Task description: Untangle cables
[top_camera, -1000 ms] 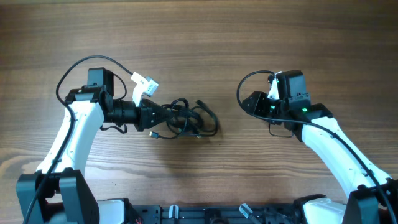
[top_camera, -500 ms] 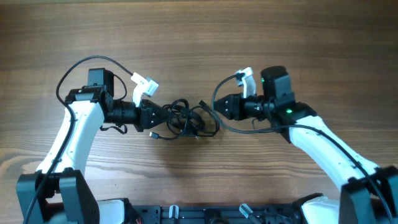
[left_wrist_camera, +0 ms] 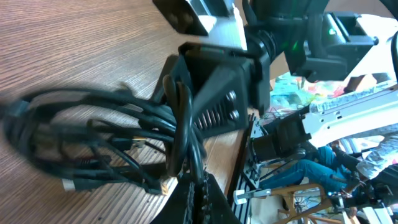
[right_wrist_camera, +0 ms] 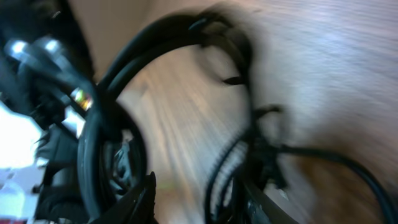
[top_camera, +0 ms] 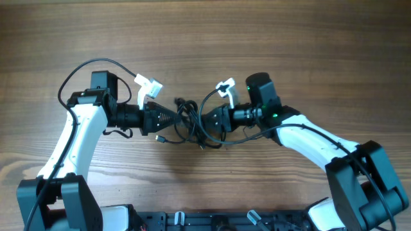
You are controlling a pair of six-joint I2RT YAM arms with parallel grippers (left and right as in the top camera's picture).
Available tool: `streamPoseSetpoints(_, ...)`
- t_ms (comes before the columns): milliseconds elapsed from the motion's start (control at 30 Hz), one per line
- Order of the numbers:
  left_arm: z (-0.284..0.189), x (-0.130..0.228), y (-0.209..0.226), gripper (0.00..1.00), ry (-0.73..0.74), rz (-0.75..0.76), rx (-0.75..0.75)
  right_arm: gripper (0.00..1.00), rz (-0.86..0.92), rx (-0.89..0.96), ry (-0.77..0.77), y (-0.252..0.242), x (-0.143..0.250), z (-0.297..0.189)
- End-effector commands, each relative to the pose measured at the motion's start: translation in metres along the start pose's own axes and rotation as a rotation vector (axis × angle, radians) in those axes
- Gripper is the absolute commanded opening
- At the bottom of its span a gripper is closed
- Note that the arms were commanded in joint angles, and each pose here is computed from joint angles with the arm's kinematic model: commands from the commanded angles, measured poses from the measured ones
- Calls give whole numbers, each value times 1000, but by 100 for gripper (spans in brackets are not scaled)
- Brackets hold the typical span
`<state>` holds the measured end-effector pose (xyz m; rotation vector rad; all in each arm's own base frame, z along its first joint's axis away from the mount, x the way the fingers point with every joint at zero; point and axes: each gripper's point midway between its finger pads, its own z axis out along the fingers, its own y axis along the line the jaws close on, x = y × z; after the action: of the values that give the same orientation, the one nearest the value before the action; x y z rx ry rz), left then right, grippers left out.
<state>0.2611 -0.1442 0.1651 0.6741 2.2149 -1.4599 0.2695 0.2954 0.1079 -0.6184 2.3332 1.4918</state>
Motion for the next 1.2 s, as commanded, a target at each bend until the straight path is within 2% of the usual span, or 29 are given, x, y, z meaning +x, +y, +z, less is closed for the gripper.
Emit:
streamPoseSetpoints(0,-1,-6,-6,4,-34,6,40,43,-76,-166,55,35,9,9)
streamPoseSetpoints(267,-1,-5,-4,4,-28,7,31,43,-10,-189,2,44,-9,8)
streamPoseSetpoints(367,-1,-6,-7,4,-39,3,48,34,-8,-142,-17,38,-11,13)
streamPoseSetpoints(500,-1,-6,-7,4,-38,3,47,29,-16,-99,-32,34,-12,19)
streamPoseSetpoints(567,-1,-5,-5,4,-29,2,34,20,-36,-81,-40,31,-13,19)
streamPoseSetpoints(767,-1,3,7,4,17,10,-35,5,-14,12,-44,8,-11,14)
streamPoseSetpoints(1167,-2,4,21,4,38,-32,-103,4,-5,76,-207,-7,-52,-43)
